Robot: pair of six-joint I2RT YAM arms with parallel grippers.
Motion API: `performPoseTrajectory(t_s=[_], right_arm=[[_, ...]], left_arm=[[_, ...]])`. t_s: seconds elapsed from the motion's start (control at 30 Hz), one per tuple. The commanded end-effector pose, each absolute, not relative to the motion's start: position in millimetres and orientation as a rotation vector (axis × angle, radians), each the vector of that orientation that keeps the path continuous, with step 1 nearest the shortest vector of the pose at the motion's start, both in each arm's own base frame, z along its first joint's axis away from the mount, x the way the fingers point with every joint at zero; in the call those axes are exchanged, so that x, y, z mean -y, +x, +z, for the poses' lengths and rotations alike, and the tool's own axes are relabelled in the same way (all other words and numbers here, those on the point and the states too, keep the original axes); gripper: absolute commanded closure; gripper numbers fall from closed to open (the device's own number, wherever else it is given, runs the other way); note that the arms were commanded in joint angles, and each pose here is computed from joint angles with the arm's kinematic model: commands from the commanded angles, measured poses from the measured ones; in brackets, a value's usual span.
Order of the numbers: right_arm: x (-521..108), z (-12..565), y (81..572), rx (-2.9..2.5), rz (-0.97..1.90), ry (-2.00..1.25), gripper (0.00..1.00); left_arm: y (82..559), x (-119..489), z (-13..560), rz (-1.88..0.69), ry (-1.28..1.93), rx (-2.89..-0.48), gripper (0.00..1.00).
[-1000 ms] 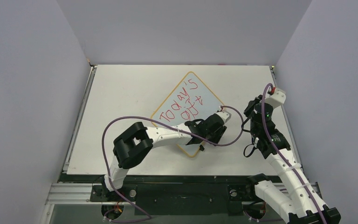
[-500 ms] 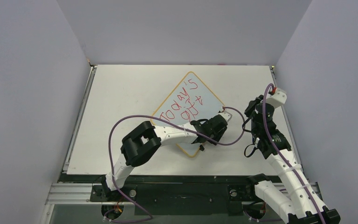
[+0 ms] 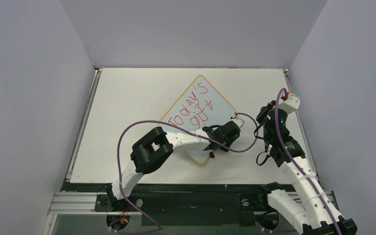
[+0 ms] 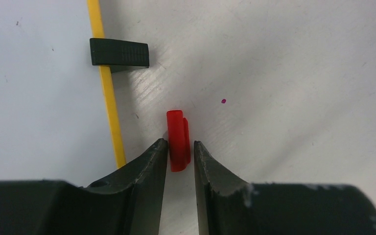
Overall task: Write a sentence on the whiteboard
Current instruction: Close the whiteboard marker at the center of the board.
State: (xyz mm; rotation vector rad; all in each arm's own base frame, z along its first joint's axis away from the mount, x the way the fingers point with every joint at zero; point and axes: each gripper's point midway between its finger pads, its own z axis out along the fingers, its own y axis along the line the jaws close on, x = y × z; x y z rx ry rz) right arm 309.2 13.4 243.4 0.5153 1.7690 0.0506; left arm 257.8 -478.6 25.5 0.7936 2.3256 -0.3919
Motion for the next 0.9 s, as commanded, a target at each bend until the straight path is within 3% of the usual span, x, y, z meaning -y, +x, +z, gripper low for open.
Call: performPoseTrajectory(t_s=[0.0,0.07,0.17,0.87], right_arm=[[-12,249,309,-1.747,0.058,0.516,1.0],[-11,249,309,-1.746,0.057,0.517,1.0],[-11,249,309,-1.746,0.056,0.519,1.0],[8,292,301,-1.652,0.017,0.576,1.0]], left_arm=[[257,492,26,-0.438,0.771,-2.32,0.78],[254,492,21,-0.446,0.773,-2.329,0.83],[248,494,19,-0.466,0.784,-2.336,1.0],[212,495,142,-0.762,0.881,-2.128,1.0]])
